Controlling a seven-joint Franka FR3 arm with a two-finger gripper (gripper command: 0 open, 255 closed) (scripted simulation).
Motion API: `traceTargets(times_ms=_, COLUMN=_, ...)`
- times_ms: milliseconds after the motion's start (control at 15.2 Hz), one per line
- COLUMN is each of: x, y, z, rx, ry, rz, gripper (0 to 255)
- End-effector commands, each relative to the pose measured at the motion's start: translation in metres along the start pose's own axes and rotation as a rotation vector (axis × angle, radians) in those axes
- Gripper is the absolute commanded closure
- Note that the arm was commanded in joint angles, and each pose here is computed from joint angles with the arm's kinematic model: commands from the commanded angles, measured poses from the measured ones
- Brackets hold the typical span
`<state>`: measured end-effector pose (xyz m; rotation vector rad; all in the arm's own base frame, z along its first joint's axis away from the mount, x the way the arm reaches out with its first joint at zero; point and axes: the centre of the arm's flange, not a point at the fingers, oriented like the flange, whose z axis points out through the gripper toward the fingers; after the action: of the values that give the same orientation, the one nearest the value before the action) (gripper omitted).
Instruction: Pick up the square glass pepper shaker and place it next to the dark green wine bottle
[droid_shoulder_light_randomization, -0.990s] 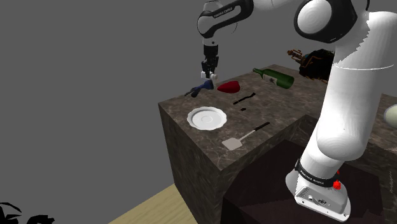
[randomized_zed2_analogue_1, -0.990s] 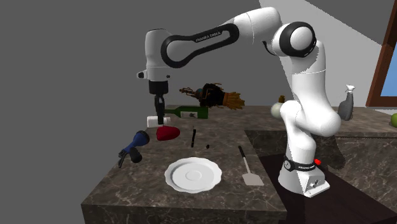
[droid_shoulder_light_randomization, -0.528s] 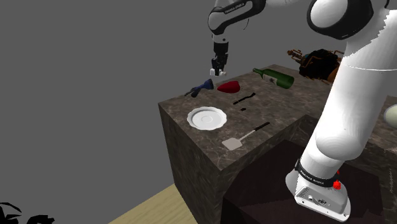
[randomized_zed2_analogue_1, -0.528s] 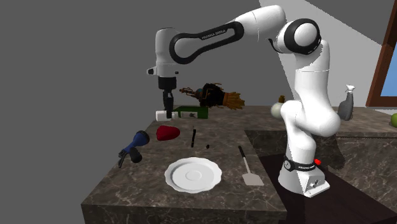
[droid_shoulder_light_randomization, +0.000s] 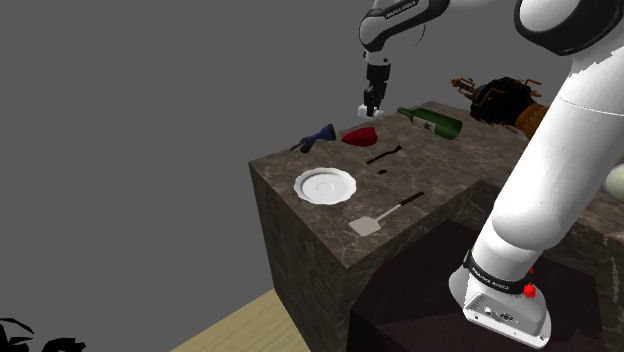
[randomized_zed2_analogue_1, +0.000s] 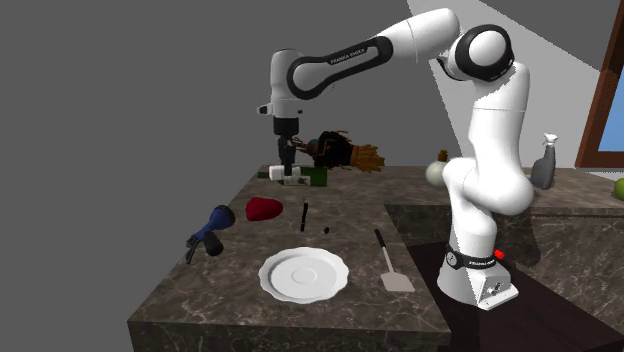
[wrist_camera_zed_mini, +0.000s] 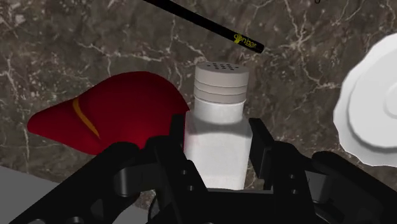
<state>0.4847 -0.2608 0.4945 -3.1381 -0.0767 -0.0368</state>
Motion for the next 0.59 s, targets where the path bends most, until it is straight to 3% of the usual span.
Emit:
traceTargets(times_ms=0, x=-0.021, y=0.015, z=-0.002, rx=0.000, ry=0.000, rz=-0.002, gripper=255)
traceTargets(times_ms=528, x=-0.099, y=0.085, z=-0.004, rx=0.000, ry=0.000, rz=-0.002, gripper=255)
